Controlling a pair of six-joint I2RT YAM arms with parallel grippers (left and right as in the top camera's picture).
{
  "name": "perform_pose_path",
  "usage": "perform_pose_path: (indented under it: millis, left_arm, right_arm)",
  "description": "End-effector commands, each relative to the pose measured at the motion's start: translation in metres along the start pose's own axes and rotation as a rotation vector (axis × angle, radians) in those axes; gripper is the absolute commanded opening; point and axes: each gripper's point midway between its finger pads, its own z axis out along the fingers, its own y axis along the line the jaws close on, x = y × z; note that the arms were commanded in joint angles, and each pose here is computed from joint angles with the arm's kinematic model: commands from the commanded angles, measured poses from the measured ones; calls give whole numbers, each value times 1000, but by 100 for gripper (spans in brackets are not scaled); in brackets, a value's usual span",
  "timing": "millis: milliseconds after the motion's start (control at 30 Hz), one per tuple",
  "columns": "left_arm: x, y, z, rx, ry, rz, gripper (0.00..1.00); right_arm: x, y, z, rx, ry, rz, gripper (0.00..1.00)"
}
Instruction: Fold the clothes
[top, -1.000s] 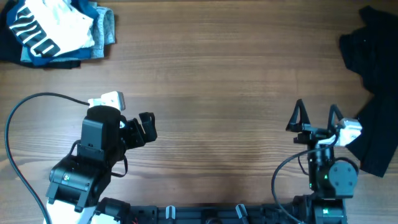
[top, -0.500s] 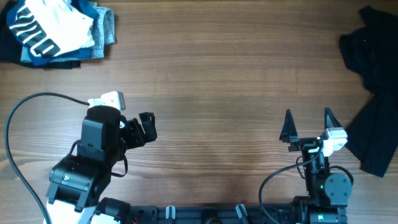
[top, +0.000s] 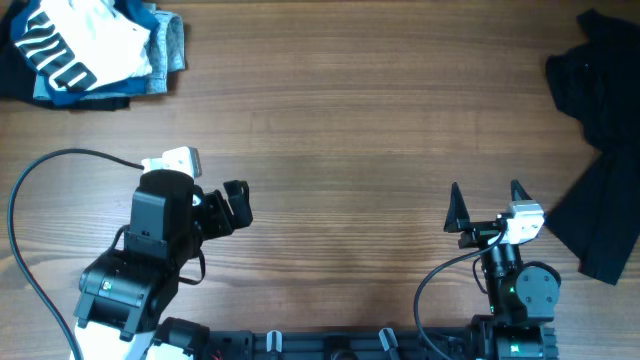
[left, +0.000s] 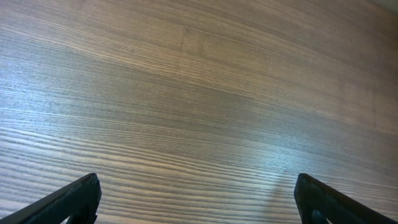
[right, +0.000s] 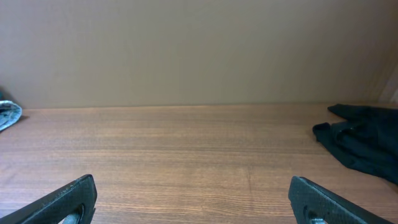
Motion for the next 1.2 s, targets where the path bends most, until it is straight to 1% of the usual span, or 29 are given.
perform_pose_path:
  millis: [0,900,1000,1100,1167]
  left_arm:
    - [0,1,0,-8,-5,-6,100]
    - [0,1,0,-9,-4,-6,100]
    - [-1,3,0,-15,-8,32,100]
    - [-5,7,-3,-26,-39,23,100]
    - [-12,11,-8,-22,-100,11,100]
  right_arm:
    - [0,3,0,-19,1,-15,100]
    - [1,3,0,-19,1,-14,100]
    - [0,3,0,-19,1,-14,100]
    - [1,3,0,-19,1,-14,100]
    - [1,3,0,-19,1,-14,100]
